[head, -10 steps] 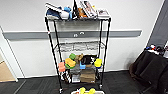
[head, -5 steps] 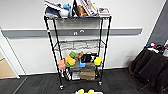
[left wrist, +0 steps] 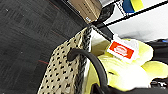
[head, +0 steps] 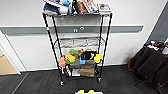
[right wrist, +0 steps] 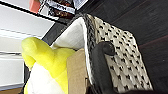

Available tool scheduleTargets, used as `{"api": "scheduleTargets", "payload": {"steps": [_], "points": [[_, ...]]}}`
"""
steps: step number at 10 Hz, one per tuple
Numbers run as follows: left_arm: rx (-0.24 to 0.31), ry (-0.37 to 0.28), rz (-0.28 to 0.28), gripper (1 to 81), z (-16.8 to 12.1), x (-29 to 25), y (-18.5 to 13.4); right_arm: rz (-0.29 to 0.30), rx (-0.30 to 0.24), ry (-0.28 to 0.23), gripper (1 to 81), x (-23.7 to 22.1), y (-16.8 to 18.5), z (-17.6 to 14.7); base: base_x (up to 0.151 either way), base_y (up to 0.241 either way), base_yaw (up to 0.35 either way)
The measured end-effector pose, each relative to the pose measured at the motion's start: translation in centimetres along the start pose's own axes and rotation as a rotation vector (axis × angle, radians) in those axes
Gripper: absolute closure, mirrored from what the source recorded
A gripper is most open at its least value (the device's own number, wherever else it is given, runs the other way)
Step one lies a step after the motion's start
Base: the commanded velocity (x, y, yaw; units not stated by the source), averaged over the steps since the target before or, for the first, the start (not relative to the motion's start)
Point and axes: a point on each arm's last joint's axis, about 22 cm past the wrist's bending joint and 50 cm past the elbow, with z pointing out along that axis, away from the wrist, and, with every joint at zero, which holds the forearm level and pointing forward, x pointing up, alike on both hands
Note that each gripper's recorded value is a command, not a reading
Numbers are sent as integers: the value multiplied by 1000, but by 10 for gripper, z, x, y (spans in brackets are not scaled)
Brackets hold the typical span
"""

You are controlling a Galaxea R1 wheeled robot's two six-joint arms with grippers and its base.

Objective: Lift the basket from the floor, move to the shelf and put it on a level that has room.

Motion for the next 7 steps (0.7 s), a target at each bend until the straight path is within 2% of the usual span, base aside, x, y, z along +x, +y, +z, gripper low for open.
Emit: {"api": "scheduleTargets", "payload": {"steps": [3, 7], "points": [[10, -3, -22, 811, -12, -15, 1, 21, -9, -22, 811, -21, 1, -13, 0, 0, 0], [-11, 26, 5, 811, -39, -16, 29, -8, 15, 10, 811, -24, -28, -40, 0, 0, 0]]}}
